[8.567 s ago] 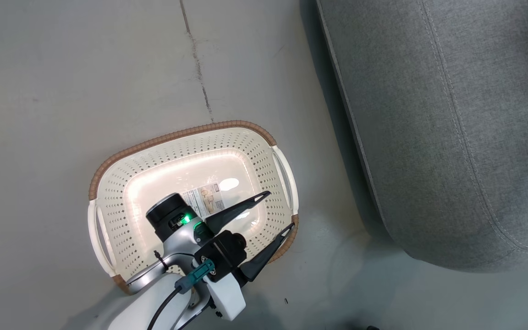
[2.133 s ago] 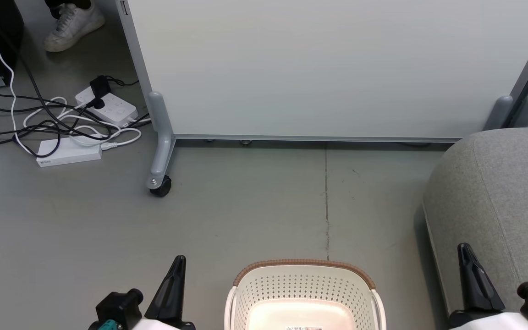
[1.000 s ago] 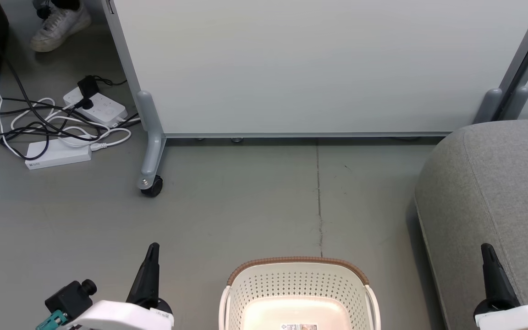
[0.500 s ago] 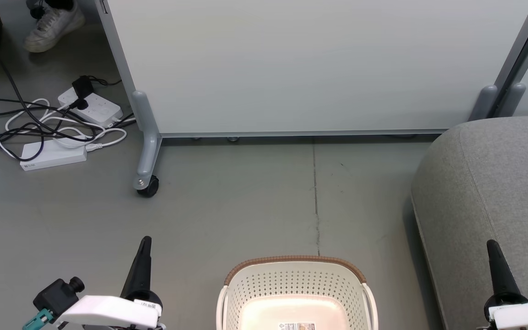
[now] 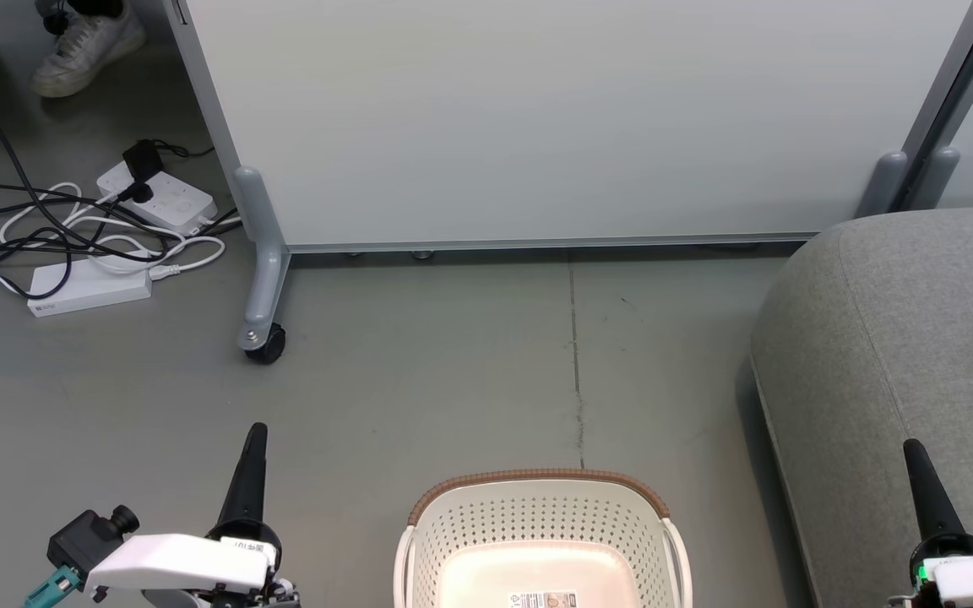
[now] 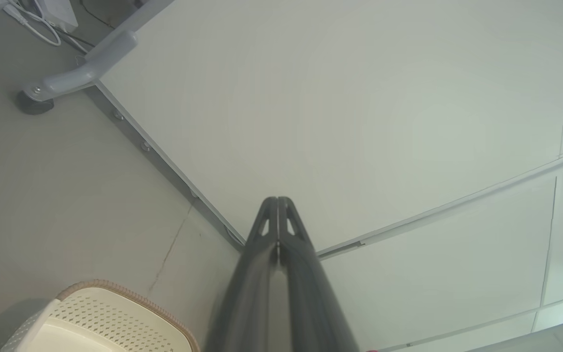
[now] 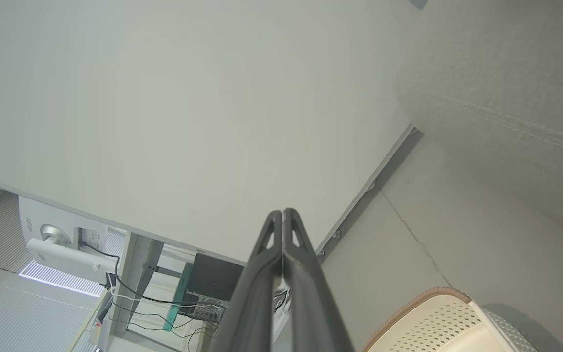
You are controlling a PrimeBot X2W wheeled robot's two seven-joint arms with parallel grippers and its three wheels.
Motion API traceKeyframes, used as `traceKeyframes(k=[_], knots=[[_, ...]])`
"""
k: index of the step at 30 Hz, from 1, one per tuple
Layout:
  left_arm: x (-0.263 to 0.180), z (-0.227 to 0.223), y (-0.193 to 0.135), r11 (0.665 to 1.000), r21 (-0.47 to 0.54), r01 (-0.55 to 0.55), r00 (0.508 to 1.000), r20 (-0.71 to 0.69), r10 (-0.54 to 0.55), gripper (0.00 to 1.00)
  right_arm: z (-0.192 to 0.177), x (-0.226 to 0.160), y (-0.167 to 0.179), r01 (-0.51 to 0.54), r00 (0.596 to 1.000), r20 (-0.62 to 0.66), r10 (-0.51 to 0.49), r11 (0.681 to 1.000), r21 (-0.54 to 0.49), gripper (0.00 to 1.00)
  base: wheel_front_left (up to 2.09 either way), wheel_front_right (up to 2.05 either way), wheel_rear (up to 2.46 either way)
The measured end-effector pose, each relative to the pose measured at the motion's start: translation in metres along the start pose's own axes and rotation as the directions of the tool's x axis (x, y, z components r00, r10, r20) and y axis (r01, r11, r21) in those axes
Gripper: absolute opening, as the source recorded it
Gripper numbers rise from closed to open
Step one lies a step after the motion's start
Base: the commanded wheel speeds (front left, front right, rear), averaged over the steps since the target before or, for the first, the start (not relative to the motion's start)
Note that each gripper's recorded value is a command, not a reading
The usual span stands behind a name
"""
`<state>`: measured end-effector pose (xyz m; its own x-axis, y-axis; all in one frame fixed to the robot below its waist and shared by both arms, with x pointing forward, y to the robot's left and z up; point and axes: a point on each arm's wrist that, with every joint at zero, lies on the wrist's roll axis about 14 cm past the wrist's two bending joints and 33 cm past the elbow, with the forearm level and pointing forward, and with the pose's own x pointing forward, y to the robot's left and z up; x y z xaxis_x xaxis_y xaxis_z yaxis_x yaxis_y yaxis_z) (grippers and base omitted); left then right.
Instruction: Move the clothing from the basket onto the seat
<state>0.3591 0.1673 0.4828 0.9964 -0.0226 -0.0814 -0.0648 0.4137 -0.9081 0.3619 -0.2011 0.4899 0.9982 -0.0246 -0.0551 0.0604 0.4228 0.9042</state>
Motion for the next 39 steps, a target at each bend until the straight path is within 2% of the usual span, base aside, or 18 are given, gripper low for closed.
traceKeyframes(k=[18, 39], knots=[[0.005, 0.003, -0.004, 0.986, -0.164, 0.016, 1.0, -0.007, -0.017, 0.0, 0.01, -0.001, -0.003, 0.0, 1.0, 0.013, -0.002, 0.986, 0.167, 0.0, 0.0, 0.0, 0.0], [0.013, 0.008, -0.011, 0.949, -0.311, 0.043, 0.999, -0.005, -0.047, 0.0, 0.021, -0.002, -0.002, -0.023, 0.999, 0.031, 0.014, 0.947, 0.321, 0.0, 0.0, 0.0, 0.0]])
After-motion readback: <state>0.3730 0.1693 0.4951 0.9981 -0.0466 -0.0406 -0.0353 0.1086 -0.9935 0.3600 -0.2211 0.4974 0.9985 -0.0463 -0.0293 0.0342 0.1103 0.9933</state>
